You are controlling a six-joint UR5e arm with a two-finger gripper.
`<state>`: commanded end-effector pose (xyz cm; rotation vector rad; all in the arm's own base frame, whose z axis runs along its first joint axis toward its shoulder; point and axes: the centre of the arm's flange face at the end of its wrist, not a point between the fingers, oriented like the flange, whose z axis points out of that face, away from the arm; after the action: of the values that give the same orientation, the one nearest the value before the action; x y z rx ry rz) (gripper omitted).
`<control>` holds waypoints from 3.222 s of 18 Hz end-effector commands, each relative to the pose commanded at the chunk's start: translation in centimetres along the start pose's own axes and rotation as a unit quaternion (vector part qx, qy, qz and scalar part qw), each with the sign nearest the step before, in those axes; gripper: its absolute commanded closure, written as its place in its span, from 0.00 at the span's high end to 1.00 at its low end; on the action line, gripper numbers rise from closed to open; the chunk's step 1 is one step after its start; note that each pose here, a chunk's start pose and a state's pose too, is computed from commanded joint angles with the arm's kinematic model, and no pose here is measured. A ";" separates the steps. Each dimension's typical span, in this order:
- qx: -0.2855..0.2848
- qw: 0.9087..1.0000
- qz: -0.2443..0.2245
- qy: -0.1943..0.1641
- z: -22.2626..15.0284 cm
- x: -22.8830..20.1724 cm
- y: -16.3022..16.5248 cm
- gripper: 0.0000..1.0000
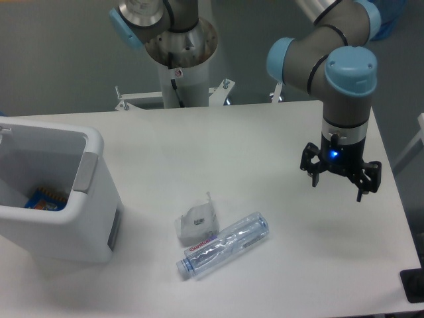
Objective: Place the trash in the trash can
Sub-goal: 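Move the open gripper over the white tissue and lower onto it, then close the gripper on the white tissue and lift it, then carry the tissue over the white bin and release it inside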
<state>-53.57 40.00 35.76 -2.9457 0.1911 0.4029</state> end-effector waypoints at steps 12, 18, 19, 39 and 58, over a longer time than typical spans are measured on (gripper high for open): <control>0.051 0.997 -0.055 0.033 1.3 8.9 -3.9 1.00; 0.040 0.995 -0.027 0.090 3.9 17.6 -8.7 1.00; 0.035 0.994 -0.018 0.099 4.3 19.2 -9.1 1.00; 0.036 0.992 -0.016 0.117 6.4 21.7 -12.9 0.00; 0.292 0.931 -0.163 0.147 -13.2 15.6 -16.5 0.00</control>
<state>-32.88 52.21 46.40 -2.3641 -0.1282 -0.1324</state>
